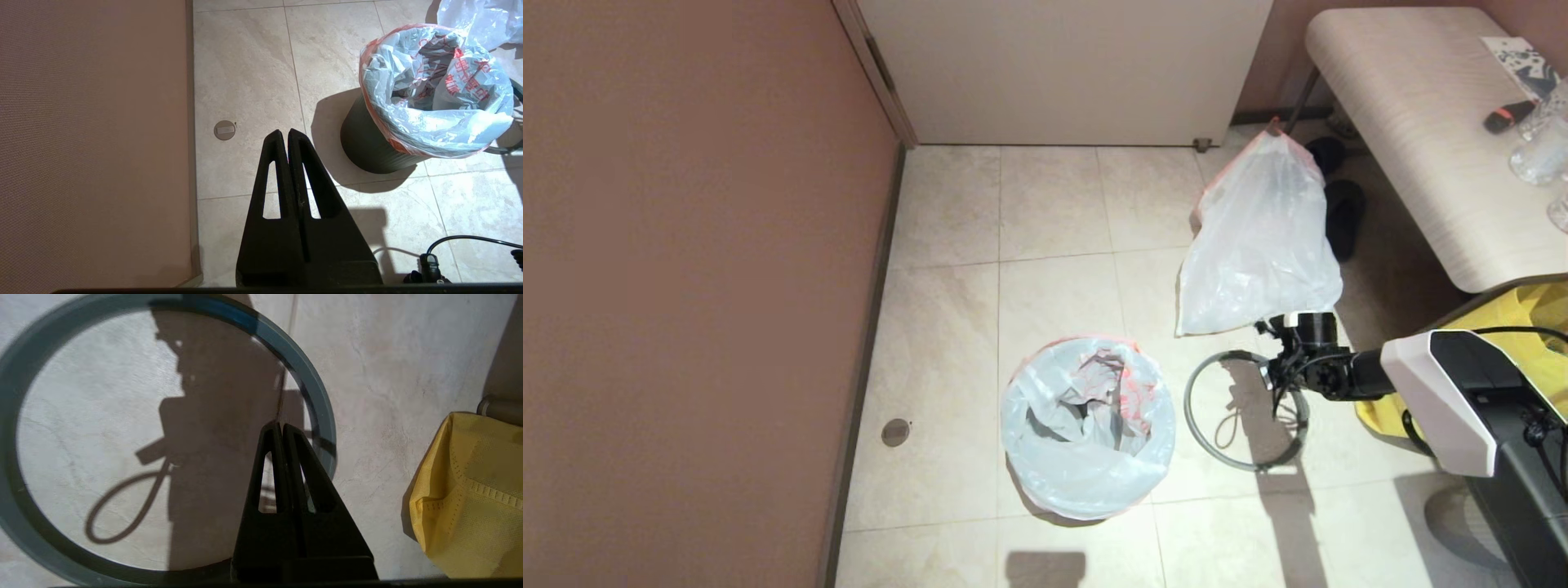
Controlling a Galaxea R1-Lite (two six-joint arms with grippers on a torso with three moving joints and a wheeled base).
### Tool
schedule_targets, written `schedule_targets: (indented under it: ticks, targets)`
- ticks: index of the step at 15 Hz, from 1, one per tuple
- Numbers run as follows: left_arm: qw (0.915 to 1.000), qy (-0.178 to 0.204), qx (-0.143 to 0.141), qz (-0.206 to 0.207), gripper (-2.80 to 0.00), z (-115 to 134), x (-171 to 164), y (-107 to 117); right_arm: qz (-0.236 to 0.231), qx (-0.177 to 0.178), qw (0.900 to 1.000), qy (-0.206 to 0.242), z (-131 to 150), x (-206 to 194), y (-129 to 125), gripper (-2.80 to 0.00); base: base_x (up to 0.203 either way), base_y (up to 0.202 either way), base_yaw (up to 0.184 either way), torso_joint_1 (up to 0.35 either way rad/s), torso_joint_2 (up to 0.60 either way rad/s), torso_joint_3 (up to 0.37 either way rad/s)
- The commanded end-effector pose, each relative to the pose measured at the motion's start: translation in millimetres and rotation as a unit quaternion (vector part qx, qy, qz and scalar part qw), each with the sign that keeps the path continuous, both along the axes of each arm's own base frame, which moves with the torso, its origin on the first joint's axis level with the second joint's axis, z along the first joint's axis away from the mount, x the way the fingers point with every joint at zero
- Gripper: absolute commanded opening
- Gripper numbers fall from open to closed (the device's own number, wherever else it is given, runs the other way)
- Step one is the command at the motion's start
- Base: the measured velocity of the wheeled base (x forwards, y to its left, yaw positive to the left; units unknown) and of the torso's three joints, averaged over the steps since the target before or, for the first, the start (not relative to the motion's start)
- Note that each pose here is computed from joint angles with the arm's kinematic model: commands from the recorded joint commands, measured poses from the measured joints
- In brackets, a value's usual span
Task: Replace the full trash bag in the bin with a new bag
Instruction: Place the trash can ring on the trash can
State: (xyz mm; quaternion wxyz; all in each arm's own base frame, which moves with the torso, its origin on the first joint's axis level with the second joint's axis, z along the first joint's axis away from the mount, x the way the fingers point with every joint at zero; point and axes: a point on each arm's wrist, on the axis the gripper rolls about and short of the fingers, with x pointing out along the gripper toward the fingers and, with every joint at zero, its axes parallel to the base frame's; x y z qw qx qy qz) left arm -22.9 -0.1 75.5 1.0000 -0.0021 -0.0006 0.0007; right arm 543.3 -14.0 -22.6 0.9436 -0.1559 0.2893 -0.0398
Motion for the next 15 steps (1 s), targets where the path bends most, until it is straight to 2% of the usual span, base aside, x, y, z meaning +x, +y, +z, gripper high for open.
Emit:
schedule_targets:
  ticks: [1,6,9,15]
  targets:
    - [1.0000,0.001,0.000,0.000,-2.80,0.0,0.1,0.0,-0.015,-0.007,1.000,0.017,-20.0,-1.2,-16.3,-2.80,0.000,0.000,0.000,0.000,0.00,0.000]
    - [1.0000,0.001,-0.001,0.000,-2.80,0.0,0.1,0.0,-0.020,0.007,0.999,0.035,-31.2,-5.9,-49.9,-2.80,0.000,0.000,0.000,0.000,0.00,0.000]
    - [1.0000,0.001,-0.001,0.000,-2.80,0.0,0.1,0.0,-0.029,0.001,0.997,0.067,-36.5,-12.7,-70.8,-2.80,0.000,0.000,0.000,0.000,0.00,0.000]
    - [1.0000,0.001,0.000,0.000,-2.80,0.0,0.1,0.0,-0.012,-0.007,0.996,0.088,-51.2,-16.0,-76.5,-2.80,0.000,0.000,0.000,0.000,0.00,0.000]
